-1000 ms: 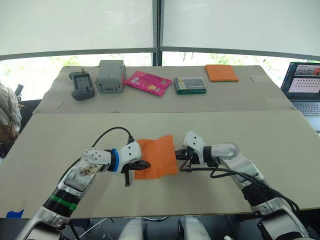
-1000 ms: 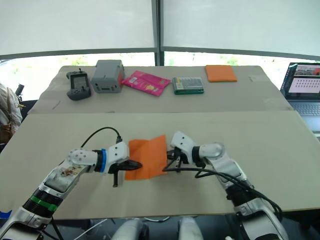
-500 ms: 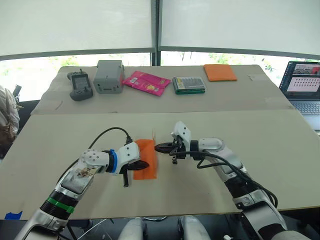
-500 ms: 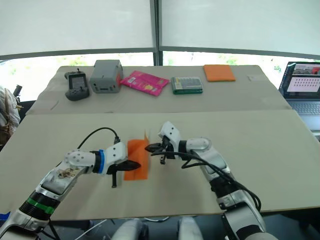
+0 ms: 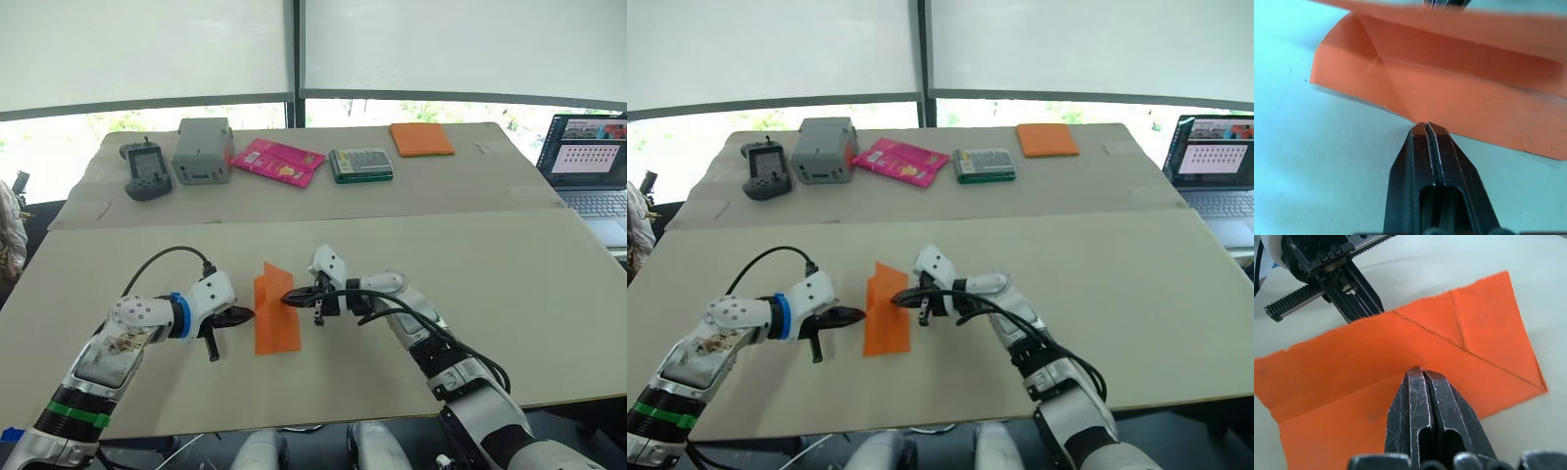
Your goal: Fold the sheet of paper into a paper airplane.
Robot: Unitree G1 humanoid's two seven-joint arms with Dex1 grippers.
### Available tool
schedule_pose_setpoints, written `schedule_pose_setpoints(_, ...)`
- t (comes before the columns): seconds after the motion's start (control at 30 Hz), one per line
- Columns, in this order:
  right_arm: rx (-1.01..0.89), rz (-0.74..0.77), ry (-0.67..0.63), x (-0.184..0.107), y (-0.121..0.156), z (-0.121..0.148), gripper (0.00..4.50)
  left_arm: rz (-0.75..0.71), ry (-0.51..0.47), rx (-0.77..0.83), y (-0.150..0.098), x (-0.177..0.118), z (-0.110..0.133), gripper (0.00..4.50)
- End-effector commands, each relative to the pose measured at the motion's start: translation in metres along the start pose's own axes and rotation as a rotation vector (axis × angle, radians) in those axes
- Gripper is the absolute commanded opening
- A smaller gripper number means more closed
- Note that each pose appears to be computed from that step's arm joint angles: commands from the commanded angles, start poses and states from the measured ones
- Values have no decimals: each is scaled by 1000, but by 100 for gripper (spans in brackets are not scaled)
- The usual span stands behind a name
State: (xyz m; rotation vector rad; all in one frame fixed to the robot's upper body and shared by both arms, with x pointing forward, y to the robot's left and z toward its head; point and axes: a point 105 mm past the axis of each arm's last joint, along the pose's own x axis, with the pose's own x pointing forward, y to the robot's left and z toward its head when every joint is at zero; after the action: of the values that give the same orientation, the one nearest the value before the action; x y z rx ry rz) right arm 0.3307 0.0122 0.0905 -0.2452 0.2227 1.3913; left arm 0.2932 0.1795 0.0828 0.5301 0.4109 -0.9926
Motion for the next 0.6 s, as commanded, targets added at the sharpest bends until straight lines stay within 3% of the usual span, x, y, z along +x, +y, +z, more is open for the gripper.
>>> schedule_pose_setpoints(0.03,-53,-2,44,6,0,-3,3,97,8,-65,16,-11,-9,0)
schedule_pose_setpoints(0.17,-34,-45,107,8,-6,-15,3,297,-141,-50,52,-32,18,0)
schedule_pose_setpoints(0.27,-25,-61,140,4,-8,-23,3,360,-231,-60,61,-43,33,0)
schedule_pose_setpoints(0.37,-20,-72,159,-1,-9,-28,3,326,-268,-73,55,-39,40,0)
schedule_pose_setpoints(0.6,-5,-141,163,-10,-16,-30,3,109,-245,-37,18,4,41,0)
